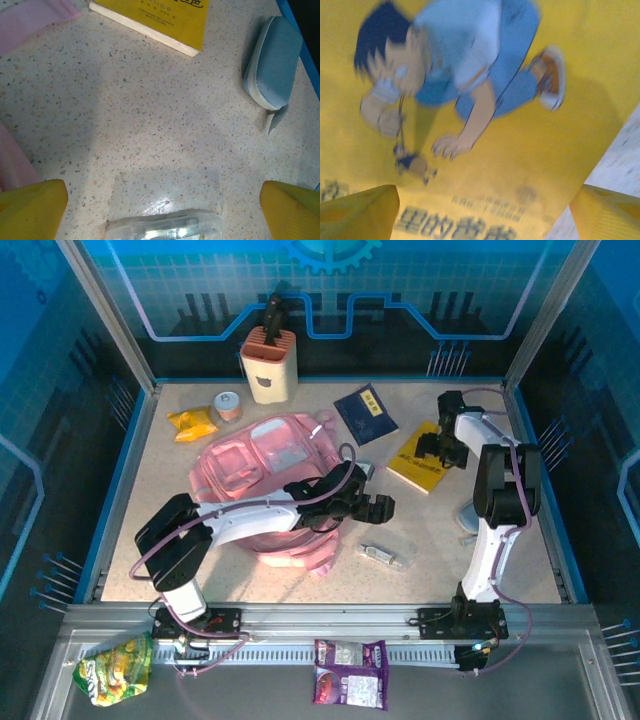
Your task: Pack the student bag
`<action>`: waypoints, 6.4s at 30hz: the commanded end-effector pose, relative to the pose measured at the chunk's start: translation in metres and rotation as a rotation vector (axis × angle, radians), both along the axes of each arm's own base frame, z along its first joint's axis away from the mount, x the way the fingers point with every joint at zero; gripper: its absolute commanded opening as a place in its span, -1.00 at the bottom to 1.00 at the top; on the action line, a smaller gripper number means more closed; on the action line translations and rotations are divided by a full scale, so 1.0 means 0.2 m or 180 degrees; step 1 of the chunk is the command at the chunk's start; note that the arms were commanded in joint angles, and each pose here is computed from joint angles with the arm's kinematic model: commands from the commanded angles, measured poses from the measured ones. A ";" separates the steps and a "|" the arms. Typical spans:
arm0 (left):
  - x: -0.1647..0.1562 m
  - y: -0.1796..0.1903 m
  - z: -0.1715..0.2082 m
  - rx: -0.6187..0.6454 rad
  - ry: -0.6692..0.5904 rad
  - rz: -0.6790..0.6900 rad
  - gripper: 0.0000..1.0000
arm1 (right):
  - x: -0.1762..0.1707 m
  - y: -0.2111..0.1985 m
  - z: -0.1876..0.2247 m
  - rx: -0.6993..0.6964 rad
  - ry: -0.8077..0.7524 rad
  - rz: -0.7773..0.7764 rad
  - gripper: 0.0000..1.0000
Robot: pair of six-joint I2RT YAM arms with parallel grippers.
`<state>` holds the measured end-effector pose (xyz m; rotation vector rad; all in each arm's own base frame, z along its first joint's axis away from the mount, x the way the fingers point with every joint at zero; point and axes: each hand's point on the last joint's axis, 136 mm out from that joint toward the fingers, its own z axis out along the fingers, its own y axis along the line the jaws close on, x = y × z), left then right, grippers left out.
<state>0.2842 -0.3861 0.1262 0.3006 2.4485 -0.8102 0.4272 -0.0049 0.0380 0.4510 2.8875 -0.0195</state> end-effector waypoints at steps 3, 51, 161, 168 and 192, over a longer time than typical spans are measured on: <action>0.01 -0.01 0.11 -0.0249 -0.0078 0.0134 0.99 | -0.17 0.15 0.10 0.0117 -0.0074 0.0168 0.80; 0.71 -0.09 -0.20 -0.0319 0.0253 0.1182 0.58 | -0.38 0.35 -0.13 0.1074 -0.0063 -0.0235 0.21; 0.19 -0.24 -0.40 -0.0321 0.0873 0.1246 0.29 | -0.74 0.29 -0.05 0.1153 -0.0202 -0.0006 0.60; 0.21 -0.20 -0.48 -0.0274 0.0960 0.1220 0.13 | -0.78 0.37 -0.01 0.1448 -0.0158 0.0092 0.52; 0.20 -0.09 -0.62 -0.0125 0.1053 0.1315 -0.14 | -0.75 0.46 0.28 0.1912 -0.0464 0.0271 0.30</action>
